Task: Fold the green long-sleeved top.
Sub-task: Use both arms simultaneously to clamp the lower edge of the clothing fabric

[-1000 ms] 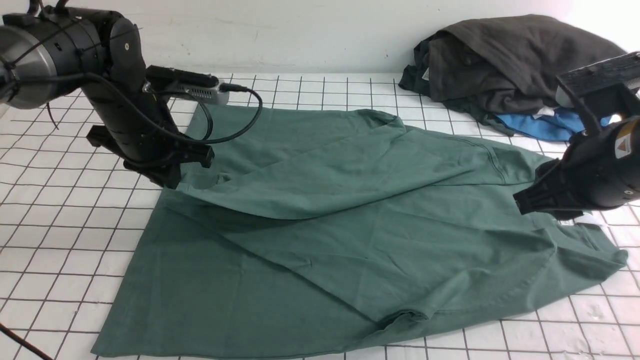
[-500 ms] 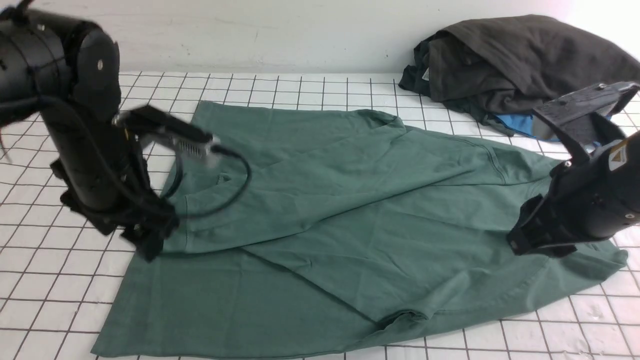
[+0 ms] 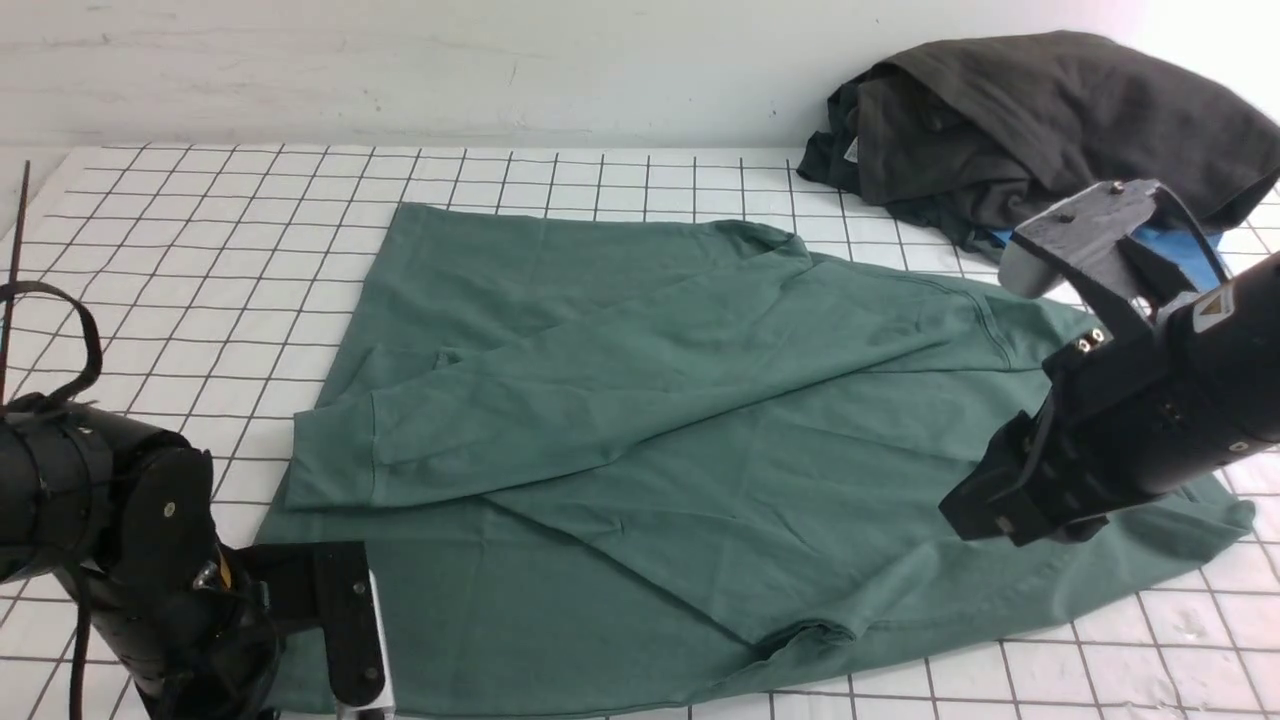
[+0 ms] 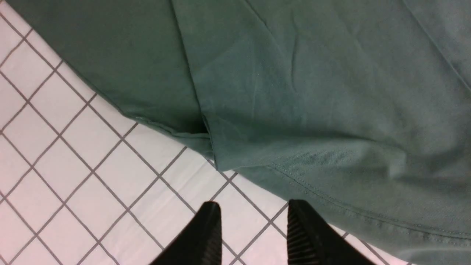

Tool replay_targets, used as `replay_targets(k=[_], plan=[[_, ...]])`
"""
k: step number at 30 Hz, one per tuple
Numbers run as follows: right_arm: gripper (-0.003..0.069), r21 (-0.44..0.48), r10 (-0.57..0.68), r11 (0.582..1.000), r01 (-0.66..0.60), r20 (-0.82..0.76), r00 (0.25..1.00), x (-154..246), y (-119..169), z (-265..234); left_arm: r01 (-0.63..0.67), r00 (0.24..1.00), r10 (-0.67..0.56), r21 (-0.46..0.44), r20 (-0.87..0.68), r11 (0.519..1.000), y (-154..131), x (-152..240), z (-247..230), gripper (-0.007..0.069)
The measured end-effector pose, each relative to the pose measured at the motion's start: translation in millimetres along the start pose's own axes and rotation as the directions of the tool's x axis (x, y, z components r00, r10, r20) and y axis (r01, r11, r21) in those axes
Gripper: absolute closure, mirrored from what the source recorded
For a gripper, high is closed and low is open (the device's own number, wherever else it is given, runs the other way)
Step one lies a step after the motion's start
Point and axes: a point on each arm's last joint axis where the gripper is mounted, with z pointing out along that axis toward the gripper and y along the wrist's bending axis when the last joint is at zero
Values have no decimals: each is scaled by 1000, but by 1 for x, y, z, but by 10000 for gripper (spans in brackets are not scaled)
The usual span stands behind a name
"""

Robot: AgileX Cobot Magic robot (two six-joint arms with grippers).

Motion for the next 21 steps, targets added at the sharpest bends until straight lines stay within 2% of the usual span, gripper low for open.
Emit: replay_targets(k=[2,4,6,7,10,16,18,21], plan=[[419,-2,-7,1000,7,1,1000,0,0,0,8,1000,-8,-22,10,1000,0,-2,-2,303],[432,3,-15,1000,15,-2,1000,0,0,0,10,998,-3,-118,60,993,7,-7,-6,442],[443,7,-20,1000,20,-3,1000,0,-1,0,17,996,0,-176,94,984,10,-10,-11,516],[456,14,-36,999,36,-8,999,1,-1,0,42,991,-13,-220,132,974,12,-12,-21,577],[489,24,-84,996,85,-12,996,1,-2,0,103,979,-47,-282,198,954,11,-10,-40,625],[504,73,-212,973,217,-66,975,6,-8,2,211,952,-120,-318,283,924,7,-7,-61,632],[468,103,-250,959,263,-124,960,13,-12,5,278,932,-180,-302,314,912,7,-7,-63,632],[368,125,-282,942,311,-204,937,25,-18,14,356,904,-256,-271,343,894,6,-7,-64,632]])
